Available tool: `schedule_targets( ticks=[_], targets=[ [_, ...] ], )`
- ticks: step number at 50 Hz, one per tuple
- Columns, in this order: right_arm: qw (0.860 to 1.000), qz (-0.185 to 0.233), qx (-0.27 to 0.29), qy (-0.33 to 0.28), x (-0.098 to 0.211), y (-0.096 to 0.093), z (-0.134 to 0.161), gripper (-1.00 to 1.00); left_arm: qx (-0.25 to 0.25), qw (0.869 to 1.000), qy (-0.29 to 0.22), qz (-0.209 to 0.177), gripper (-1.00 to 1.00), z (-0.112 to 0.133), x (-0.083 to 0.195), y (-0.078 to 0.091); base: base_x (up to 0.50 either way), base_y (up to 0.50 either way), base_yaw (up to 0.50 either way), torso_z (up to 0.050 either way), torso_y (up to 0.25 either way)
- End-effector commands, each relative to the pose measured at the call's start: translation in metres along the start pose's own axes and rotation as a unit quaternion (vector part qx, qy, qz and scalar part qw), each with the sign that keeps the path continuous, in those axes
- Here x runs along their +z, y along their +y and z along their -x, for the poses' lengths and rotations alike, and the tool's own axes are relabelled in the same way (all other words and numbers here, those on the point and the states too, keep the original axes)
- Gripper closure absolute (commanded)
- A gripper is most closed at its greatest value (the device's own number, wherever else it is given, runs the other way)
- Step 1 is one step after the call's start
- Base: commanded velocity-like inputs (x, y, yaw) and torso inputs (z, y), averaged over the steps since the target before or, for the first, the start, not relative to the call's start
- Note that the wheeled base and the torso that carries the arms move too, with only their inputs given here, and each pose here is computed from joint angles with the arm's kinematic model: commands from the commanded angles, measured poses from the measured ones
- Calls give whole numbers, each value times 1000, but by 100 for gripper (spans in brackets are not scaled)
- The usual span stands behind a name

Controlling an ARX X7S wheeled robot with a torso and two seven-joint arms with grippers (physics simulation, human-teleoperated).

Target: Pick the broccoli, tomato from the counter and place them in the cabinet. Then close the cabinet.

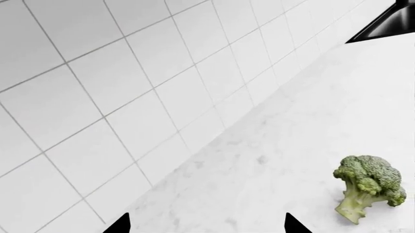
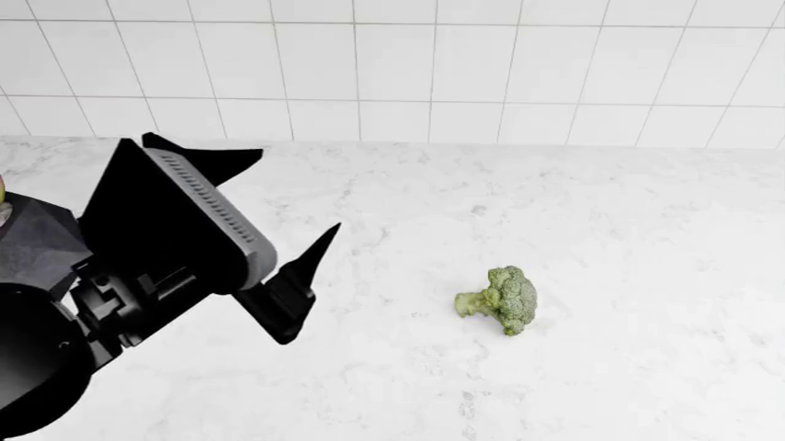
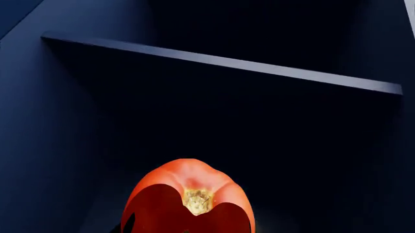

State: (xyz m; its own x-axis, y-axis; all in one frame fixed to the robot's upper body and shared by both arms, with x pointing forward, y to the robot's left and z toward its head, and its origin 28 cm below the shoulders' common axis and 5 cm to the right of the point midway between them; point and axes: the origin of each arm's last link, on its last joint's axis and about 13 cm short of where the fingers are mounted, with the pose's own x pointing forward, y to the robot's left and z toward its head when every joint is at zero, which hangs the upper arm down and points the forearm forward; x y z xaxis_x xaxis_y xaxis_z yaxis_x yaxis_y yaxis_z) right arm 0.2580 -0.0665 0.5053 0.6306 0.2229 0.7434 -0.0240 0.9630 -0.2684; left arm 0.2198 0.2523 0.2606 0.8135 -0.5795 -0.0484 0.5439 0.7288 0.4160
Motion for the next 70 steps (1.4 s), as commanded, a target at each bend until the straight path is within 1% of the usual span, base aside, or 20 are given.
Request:
schedule_targets(
  ticks=[1, 7, 11, 17, 23, 28, 33, 37, 43, 44, 50, 57, 63, 70],
  targets=[
    [1000, 5, -15, -4, -1, -8, -28, 100, -3, 1000, 0, -3, -100, -2, 1, -1, 0, 0, 0, 0, 0],
    [1000, 4, -28, -7, 3, -14, -45, 100, -3, 1000, 1, -3, -100, -3, 1, -1, 0, 0, 0, 0, 0],
    [999, 1, -39, 1, 3, -17, -56, 100, -5, 1000, 1, -4, -100, -4, 2, -2, 0, 0, 0, 0, 0],
    [998, -3, -60, 36, -3, -21, -69, 100, -6, 1000, 1, -5, -100, -3, 2, -3, 0, 0, 0, 0, 0],
    [993, -4, -99, 69, -4, -26, -79, 100, -5, 1000, 1, -5, -100, -3, 3, -2, 0, 0, 0, 0, 0],
    [991, -1, -111, 79, -1, -27, -85, 100, -4, 1000, 1, -5, -100, -2, 4, -2, 0, 0, 0, 0, 2],
    [989, -2, -98, 108, -2, -27, -90, 100, -4, 1000, -1, -6, -100, -2, 5, -1, 0, 0, 0, 0, 0],
    [985, 9, -113, 129, -4, -28, -89, 100, -3, 1000, 0, -7, -100, -1, 5, -1, 0, 0, 0, 0, 0],
    [980, 16, -136, 141, -5, -30, -88, 100, -2, 1000, 0, -7, -100, -1, 5, -1, 0, 0, 0, 0, 0],
    [980, 17, -139, 143, -6, -30, -88, -100, -2, 1000, 0, -6, -100, -1, 4, -1, 0, 0, 0, 0, 0],
    [978, 19, -144, 148, -6, -31, -87, -100, -1, 1000, 1, -6, -100, 0, 3, -1, 0, 0, 0, 0, 0],
    [982, 19, -124, 139, -5, -29, -88, -100, -1, 1000, 2, -5, -100, 0, 3, -1, 0, 0, 0, 0, 0],
    [992, 14, -71, 105, -2, -24, -88, -100, -1, 1000, 4, -4, -100, -1, 0, -1, 0, 0, 0, 0, 0],
    [998, 7, -9, 59, 5, -16, -75, -100, -1, 1000, 5, -3, -100, -1, -1, -2, 0, 0, 0, 0, 0]
  ],
)
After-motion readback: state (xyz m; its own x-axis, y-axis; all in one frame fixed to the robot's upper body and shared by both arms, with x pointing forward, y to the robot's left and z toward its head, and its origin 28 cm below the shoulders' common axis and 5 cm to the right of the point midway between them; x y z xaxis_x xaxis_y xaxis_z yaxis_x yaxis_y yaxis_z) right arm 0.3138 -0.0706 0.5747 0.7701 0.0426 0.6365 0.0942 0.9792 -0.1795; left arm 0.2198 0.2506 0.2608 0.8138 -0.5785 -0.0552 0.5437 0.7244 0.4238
